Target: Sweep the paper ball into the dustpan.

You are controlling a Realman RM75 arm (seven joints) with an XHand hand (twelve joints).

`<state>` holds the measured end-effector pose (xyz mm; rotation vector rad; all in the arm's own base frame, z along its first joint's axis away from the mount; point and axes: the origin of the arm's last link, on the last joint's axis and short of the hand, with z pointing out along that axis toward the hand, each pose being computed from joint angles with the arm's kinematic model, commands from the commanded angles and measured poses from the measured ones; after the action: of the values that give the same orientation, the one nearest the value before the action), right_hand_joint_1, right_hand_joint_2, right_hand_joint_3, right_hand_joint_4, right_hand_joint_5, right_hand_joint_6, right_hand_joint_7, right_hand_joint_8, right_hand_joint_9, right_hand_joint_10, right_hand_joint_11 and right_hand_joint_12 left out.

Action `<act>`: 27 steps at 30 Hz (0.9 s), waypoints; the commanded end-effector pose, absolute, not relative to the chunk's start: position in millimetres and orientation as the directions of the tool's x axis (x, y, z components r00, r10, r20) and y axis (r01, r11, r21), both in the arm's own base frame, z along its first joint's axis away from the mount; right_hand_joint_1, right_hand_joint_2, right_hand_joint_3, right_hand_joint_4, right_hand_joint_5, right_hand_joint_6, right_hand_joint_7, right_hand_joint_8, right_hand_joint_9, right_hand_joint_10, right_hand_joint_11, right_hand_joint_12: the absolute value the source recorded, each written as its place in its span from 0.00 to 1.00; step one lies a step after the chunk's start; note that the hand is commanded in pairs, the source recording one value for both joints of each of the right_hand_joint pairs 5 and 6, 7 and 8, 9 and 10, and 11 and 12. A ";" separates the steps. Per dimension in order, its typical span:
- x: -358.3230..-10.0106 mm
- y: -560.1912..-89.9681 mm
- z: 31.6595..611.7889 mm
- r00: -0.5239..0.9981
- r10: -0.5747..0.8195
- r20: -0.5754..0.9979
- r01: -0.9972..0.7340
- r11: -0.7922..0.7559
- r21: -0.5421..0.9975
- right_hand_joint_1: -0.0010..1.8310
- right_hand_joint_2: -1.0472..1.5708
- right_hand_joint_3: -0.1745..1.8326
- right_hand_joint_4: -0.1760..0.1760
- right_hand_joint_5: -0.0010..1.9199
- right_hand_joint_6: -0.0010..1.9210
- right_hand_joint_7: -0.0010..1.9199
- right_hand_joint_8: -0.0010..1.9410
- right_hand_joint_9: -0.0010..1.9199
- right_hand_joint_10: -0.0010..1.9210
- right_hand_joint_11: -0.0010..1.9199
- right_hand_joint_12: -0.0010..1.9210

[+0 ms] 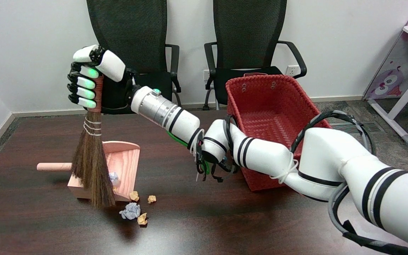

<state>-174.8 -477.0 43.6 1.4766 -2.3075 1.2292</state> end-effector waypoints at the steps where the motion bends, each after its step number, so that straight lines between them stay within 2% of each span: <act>1: -142.7 -431.3 70.4 -0.228 -0.698 0.679 -0.903 -0.109 -0.415 0.45 0.81 0.94 0.52 1.00 1.00 1.00 0.99 1.00 1.00 1.00 1.00; 5: -150.4 -406.4 82.6 -0.068 -0.618 0.783 -0.941 -0.221 -0.256 0.42 0.88 0.98 0.56 1.00 1.00 1.00 0.99 1.00 1.00 1.00 1.00; 8: -157.8 -391.1 83.7 -0.012 -0.573 0.819 -0.948 -0.255 -0.192 0.39 0.94 0.99 0.60 1.00 1.00 1.00 0.99 1.00 1.00 1.00 1.00; 14: -167.9 -367.1 83.8 0.003 -0.475 0.880 -0.938 -0.307 -0.163 0.37 1.00 0.98 0.65 1.00 1.00 1.00 0.99 1.00 1.00 1.00 1.00; 18: -164.4 -350.8 88.7 0.039 -0.386 0.922 -0.920 -0.373 -0.117 0.37 1.00 0.98 0.65 1.00 1.00 1.00 0.99 1.00 1.00 1.00 1.00; 22: -169.5 -336.3 93.8 -0.029 -0.333 0.943 -0.914 -0.374 -0.160 0.37 1.00 0.98 0.66 1.00 1.00 1.00 0.99 1.00 1.00 1.00 1.00; 27: -184.5 -317.4 81.8 -0.184 -0.370 0.911 -0.924 -0.252 -0.289 0.37 1.00 0.99 0.67 1.00 1.00 1.00 0.99 1.00 1.00 1.00 1.00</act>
<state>-167.0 -391.6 65.0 1.8327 -1.5884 1.3101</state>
